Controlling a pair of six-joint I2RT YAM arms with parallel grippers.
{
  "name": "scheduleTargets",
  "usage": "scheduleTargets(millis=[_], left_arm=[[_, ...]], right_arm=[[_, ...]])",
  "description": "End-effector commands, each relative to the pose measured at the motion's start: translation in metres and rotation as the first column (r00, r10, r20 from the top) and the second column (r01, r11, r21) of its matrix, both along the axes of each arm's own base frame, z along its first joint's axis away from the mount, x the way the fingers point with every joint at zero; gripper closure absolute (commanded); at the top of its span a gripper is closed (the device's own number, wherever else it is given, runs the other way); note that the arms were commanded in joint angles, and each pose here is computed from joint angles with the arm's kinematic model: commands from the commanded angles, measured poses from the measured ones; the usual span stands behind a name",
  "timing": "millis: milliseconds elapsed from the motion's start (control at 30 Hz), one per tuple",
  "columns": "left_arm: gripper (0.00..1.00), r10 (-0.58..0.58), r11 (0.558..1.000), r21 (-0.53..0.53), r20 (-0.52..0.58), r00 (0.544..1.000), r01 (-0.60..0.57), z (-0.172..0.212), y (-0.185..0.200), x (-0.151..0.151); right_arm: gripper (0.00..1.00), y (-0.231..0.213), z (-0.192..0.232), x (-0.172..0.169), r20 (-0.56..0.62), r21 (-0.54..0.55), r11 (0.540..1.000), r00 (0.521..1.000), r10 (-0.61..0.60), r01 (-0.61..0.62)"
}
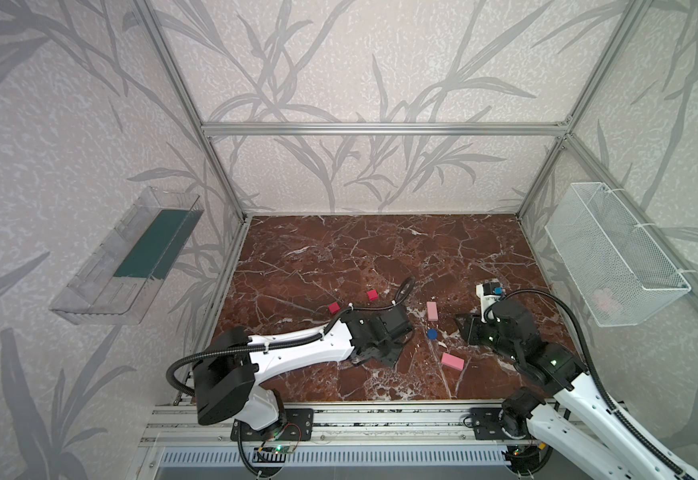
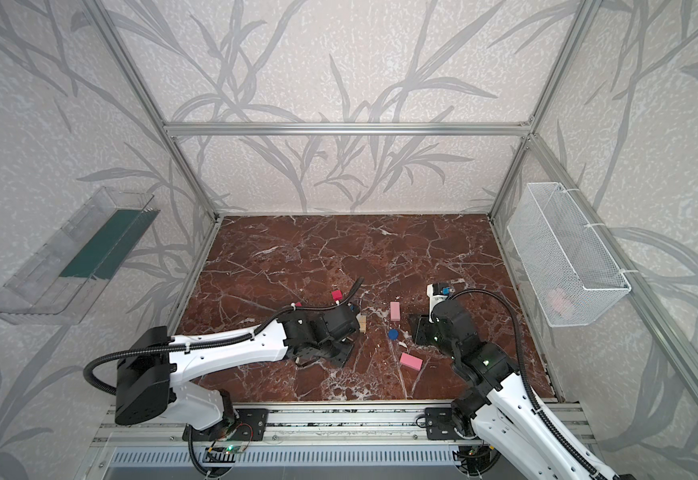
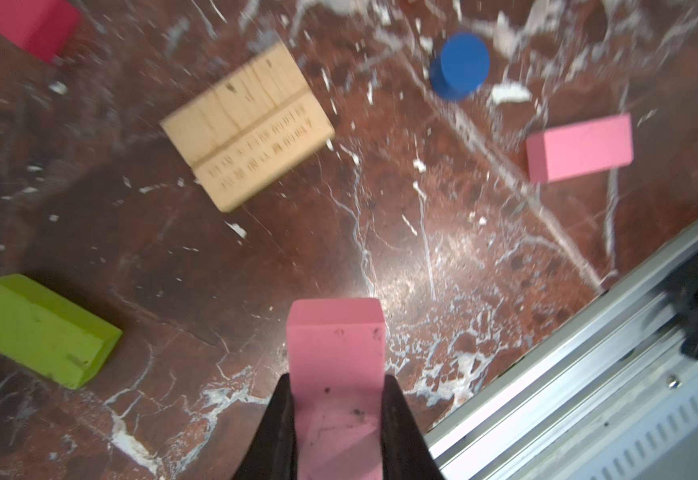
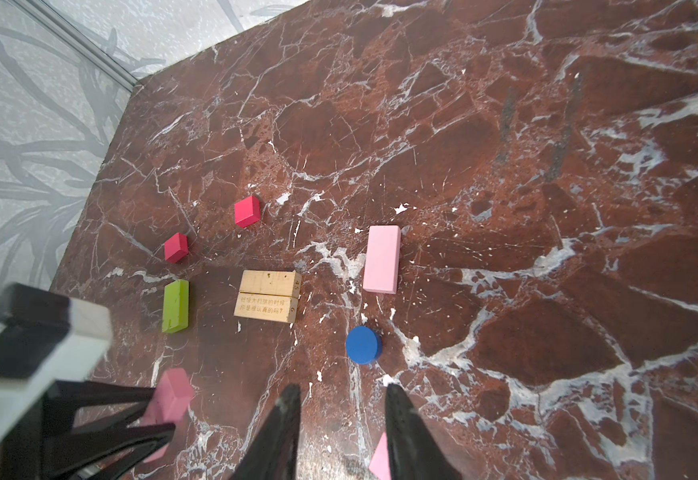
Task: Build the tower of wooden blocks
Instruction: 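Lift the pink block with the left gripper and carry it over the wood bars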
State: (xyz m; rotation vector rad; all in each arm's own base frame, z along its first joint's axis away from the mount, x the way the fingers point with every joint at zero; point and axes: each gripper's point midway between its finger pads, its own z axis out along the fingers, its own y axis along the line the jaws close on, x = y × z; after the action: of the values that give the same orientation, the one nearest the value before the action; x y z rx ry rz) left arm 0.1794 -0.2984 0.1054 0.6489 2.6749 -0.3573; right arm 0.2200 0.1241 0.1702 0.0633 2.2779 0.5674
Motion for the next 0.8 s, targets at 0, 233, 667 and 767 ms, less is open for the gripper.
scheduleTargets(millis=[0, 233, 667, 767], left_arm=[[1.00, 0.158, 0.987, -0.045, 0.057, 0.986, -0.155, 0.023, 0.009, 0.028], [1.00, 0.304, 0.951, -0.091, 0.091, 0.948, -0.296, 0.039, 0.016, 0.069], [1.00, 0.369, 0.929, 0.031, -0.083, 0.926, -0.368, -0.007, -0.004, 0.083], [1.00, 0.390, 0.921, 0.073, -0.116, 0.914, -0.383, -0.022, -0.006, 0.084]], right_arm=[[0.64, 0.003, 0.002, 0.003, 0.012, 0.022, 1.000, 1.000, 0.005, -0.005], [0.64, 0.006, 0.003, 0.007, 0.018, 0.029, 1.000, 1.000, 0.005, -0.006], [0.64, 0.010, -0.002, 0.010, 0.017, 0.034, 0.999, 1.000, 0.015, -0.016], [0.64, 0.010, -0.006, 0.011, 0.012, 0.036, 0.999, 1.000, 0.011, -0.011]])
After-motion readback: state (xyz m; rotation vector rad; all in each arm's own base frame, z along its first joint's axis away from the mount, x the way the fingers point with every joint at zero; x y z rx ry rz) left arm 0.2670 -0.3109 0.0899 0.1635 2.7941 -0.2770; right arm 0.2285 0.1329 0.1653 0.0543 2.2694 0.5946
